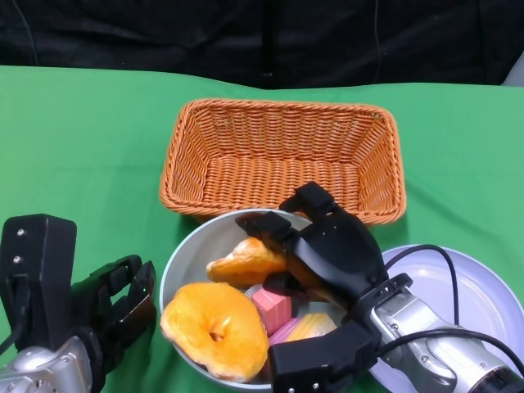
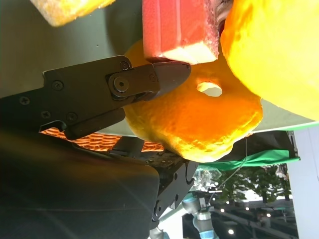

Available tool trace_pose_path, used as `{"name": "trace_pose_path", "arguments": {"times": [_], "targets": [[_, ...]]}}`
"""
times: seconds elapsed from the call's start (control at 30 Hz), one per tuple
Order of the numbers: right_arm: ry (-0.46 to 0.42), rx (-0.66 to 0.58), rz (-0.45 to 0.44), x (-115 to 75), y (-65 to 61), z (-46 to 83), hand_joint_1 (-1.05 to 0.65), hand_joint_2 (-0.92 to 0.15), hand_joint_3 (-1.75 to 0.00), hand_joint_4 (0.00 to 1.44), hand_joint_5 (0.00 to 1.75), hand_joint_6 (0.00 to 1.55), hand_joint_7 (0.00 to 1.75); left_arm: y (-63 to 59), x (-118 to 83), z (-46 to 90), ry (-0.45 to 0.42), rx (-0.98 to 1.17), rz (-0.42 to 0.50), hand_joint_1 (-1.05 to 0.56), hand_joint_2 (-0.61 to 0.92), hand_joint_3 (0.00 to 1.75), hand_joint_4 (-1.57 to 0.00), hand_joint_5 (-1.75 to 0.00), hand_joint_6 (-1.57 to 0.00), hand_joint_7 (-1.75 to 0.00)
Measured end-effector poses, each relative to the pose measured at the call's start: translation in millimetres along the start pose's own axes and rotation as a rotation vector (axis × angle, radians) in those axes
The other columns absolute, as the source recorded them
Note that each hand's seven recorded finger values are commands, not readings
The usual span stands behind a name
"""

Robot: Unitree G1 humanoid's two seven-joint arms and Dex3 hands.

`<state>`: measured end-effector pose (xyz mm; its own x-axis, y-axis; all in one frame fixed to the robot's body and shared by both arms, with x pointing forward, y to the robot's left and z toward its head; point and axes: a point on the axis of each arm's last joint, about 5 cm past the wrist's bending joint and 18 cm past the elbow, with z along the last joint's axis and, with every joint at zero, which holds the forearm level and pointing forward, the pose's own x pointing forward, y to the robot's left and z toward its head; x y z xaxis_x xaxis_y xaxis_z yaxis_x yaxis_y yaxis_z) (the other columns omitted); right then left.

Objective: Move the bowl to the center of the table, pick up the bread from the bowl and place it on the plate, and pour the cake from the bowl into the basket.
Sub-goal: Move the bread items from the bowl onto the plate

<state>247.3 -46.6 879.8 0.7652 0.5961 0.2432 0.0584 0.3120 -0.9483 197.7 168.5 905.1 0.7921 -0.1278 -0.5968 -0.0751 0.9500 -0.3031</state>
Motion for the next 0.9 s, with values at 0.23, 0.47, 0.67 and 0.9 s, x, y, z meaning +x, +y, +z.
{"name": "trace_pose_path", "arguments": {"times": [0.23, 0.47, 0.67, 0.9], "targets": [[-0.019, -0.033, -0.012, -0.6, 0.7, -0.3, -0.51, -0.92, -0.11, 0.36, 0.83, 0.56, 0.24, -0.8, 0.3, -0.2, 0.002, 0.019, 0.003, -0.5, 0.92, 0.7, -0.14, -0.18, -0.14, -0.02], [-0.035, -0.059, -0.056, -1.5, 1.7, 1.1, -0.5, -0.92, -0.09, 0.22, 0.87, 0.51, 0.17, -0.9, 0.4, -0.3, 0.001, 0.02, 0.008, -0.49, 0.92, 0.7, -0.14, -0.2, -0.16, -0.02], [-0.042, -0.078, -0.164, -7.4, 5.6, 2.5, -0.52, -0.92, -0.11, 0.0, 0.8, 0.36, 0.1, -1.2, 0.5, -0.3, -0.001, 0.025, 0.009, -0.49, 0.92, 0.7, -0.12, -0.21, -0.16, -0.02], [-0.06, -0.066, -0.221, -7.7, 5.4, 4.1, -0.53, -0.92, -0.08, 0.0, 0.85, 0.37, 0.12, -0.5, 0.4, 0.2, -0.015, 0.042, 0.004, -0.48, 0.92, 0.69, -0.11, -0.23, -0.15, -0.01]]}}
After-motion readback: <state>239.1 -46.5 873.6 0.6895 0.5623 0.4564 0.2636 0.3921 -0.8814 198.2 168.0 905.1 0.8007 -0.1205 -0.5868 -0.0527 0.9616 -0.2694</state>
